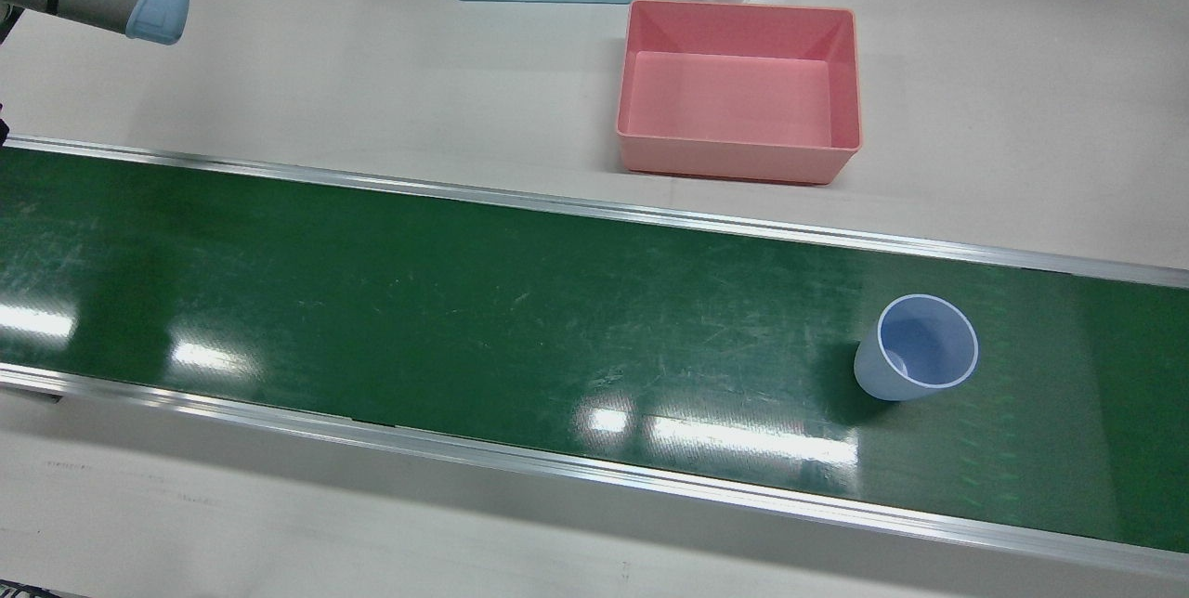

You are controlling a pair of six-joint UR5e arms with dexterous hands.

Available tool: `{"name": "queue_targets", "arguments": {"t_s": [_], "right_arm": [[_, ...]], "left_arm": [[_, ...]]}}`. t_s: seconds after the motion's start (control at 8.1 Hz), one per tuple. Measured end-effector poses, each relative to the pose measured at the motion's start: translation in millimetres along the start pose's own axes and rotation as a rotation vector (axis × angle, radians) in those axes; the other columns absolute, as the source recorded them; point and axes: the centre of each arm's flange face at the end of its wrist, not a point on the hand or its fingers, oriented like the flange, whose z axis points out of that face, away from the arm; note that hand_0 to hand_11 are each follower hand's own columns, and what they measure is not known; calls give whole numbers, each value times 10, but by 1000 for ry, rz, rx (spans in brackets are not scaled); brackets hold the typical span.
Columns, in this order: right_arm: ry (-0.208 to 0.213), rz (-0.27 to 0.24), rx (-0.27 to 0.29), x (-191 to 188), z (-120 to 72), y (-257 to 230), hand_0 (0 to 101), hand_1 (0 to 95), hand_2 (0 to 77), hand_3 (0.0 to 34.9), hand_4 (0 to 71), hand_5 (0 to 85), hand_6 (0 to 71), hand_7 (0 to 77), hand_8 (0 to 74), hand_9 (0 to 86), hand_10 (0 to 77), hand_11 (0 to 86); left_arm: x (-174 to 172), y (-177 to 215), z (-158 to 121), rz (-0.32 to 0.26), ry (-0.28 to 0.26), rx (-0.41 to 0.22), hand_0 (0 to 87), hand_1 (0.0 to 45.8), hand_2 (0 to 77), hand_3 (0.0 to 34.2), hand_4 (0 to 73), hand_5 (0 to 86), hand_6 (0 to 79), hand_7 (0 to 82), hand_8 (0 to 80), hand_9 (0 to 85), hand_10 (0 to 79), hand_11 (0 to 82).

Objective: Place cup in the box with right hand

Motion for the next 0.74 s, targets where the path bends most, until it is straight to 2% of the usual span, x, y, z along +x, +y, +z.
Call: {"name": "queue_targets", "arguments": {"t_s": [0.25,0.74], "right_arm": [[0,0,0,-2,0,-1,798,355,605,84,518,262,376,704,693,704,627,698],[-1,2,0,-3,0,-1,797,355,605,84,518,262,371,698,693,704,638,698]], "left_arm": [[0,0,0,0,0,0,0,5,5,0,0,0,0,0,0,0,0,0],[0,0,0,0,0,0,0,5,5,0,0,0,0,0,0,0,0,0]]}}
